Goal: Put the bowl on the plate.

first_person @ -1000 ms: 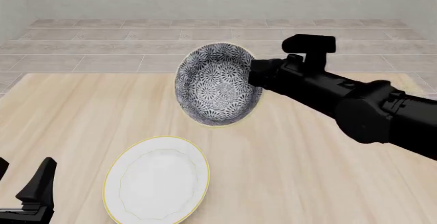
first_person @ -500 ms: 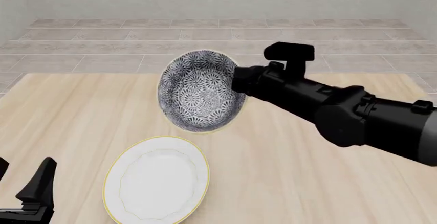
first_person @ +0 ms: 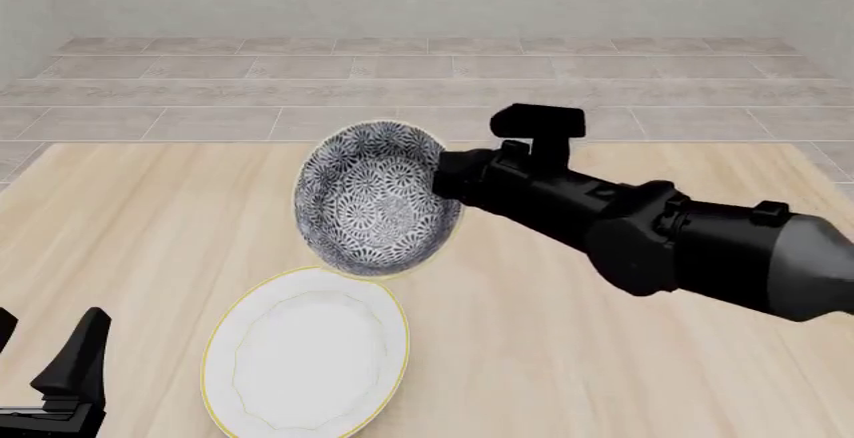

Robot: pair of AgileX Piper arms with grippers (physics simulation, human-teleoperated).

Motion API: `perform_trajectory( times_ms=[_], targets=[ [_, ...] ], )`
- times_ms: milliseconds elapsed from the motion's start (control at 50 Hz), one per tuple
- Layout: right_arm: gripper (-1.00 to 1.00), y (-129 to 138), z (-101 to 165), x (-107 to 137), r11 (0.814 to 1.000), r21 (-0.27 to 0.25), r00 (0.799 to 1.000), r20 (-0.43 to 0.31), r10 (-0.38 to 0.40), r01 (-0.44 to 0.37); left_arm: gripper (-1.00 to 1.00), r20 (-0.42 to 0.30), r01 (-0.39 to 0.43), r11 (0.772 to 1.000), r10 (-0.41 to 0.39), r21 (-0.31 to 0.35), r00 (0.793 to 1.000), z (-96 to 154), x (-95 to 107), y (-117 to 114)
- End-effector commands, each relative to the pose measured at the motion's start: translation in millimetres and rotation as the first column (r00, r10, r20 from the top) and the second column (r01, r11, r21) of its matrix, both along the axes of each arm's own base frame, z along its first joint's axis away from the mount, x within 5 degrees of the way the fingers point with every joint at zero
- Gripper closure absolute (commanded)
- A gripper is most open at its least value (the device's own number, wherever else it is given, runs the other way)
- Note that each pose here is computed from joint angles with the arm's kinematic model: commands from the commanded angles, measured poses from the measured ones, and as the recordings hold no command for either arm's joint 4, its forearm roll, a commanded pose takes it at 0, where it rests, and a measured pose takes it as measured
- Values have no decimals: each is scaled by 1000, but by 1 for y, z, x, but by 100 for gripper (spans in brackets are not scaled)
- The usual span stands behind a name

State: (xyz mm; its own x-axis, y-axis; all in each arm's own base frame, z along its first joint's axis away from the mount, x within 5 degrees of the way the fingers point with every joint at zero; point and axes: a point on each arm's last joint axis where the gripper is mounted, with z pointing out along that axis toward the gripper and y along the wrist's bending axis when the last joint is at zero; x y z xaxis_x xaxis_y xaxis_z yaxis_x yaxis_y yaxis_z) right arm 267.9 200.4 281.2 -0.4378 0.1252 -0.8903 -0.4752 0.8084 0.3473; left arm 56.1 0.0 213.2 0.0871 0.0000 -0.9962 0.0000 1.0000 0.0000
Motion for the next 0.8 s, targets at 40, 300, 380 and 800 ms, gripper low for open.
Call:
perform_trajectory(
  times_ms=[40, 300, 380, 800],
  targets=[
    [100, 10, -7, 1, 1000, 22, 1000, -27, 7, -7, -100, 0, 0, 1000, 0, 0, 1000, 0, 0, 0],
    [100, 19, -13, 0, 999, 21, 999, -43, 26, -26, -100, 0, 0, 1000, 0, 0, 1000, 0, 0, 0],
    [100, 20, -15, 1, 999, 22, 999, -46, 28, -27, -100, 0, 0, 1000, 0, 0, 1000, 0, 0, 0],
    [100, 31, -29, 4, 999, 18, 997, -70, 41, -39, -100, 0, 0, 1000, 0, 0, 1000, 0, 0, 0]
  ],
)
